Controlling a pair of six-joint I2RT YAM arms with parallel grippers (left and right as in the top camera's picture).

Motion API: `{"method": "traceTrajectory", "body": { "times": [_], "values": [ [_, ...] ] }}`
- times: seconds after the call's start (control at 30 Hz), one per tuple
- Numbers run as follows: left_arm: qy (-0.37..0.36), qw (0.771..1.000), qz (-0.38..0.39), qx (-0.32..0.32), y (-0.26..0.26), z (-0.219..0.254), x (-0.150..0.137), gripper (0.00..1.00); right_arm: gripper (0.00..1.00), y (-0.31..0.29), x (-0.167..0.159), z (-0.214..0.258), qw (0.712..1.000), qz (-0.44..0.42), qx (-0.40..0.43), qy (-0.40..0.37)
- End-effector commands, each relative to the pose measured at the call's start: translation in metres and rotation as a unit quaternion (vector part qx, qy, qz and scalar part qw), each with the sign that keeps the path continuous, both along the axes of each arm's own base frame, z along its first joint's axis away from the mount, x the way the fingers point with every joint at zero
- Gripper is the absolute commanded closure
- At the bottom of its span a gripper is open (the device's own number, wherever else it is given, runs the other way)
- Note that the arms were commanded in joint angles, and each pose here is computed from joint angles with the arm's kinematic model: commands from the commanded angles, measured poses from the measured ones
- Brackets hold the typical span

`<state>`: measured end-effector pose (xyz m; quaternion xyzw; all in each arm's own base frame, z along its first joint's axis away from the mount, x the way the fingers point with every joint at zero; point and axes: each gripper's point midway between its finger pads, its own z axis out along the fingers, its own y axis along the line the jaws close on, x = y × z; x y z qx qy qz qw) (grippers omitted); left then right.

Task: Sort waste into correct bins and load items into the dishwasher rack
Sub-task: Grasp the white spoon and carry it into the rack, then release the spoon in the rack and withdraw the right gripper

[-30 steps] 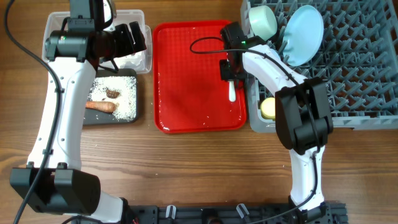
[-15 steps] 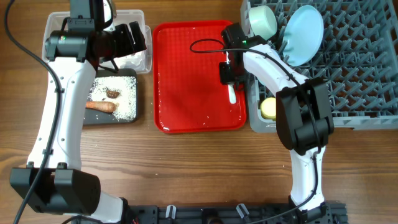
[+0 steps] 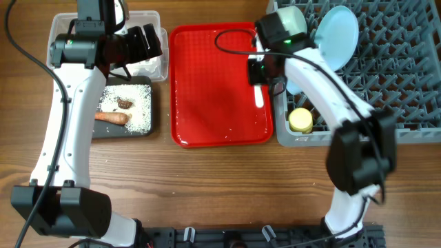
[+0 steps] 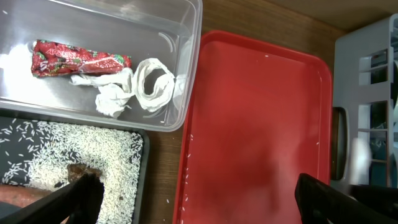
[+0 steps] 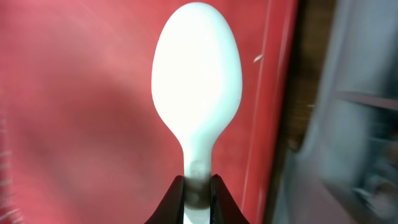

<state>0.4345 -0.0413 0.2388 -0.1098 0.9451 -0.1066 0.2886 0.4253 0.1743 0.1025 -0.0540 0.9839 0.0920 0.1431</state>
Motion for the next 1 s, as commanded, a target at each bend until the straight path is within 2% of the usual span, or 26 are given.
{"method": "traceTrajectory", "body": {
  "times": [0.0,0.17,0.27,0.37,0.43,0.53,0.63,0.67,0.73,0.77,0.97],
  "values": [
    [-0.008,1.000,0.004,0.002,0.003,0.006,0.002,0.00,0.96,-0.023,0.001,0.063,0.998,-0.022,0.025,-0.059],
    [-0.008,1.000,0.004,0.002,0.003,0.006,0.002,0.00,0.96,-0.076,-0.007,0.111,0.991,-0.093,0.034,-0.092],
    [-0.008,1.000,0.004,0.002,0.003,0.006,0.002,0.00,0.96,-0.131,-0.016,0.125,0.979,-0.183,0.015,-0.094],
    [-0.008,1.000,0.004,0.002,0.003,0.006,0.002,0.00,0.95,-0.194,-0.027,0.122,0.949,-0.305,-0.021,-0.078],
    [-0.008,1.000,0.004,0.002,0.003,0.006,0.002,0.00,0.95,-0.230,-0.034,0.111,0.922,-0.381,-0.032,-0.063],
    [-0.008,1.000,0.004,0.002,0.003,0.006,0.002,0.00,0.95,-0.267,-0.049,0.088,0.857,-0.513,-0.026,-0.038],
    [-0.008,1.000,0.004,0.002,0.003,0.006,0.002,0.00,0.96,-0.272,-0.059,0.063,0.797,-0.604,0.003,-0.014],
    [-0.008,1.000,0.004,0.002,0.003,0.006,0.002,0.00,0.96,-0.269,-0.063,0.052,0.769,-0.639,0.016,-0.002],
    [-0.008,1.000,0.004,0.002,0.003,0.006,0.002,0.00,0.96,-0.261,-0.073,0.034,0.738,-0.674,0.024,0.021],
    [-0.008,1.000,0.004,0.002,0.003,0.006,0.002,0.00,0.96,-0.254,-0.076,0.024,0.729,-0.683,0.031,0.035],
    [-0.008,1.000,0.004,0.002,0.003,0.006,0.002,0.00,0.94,-0.236,-0.067,0.007,0.744,-0.666,0.050,0.037]
  ]
}}
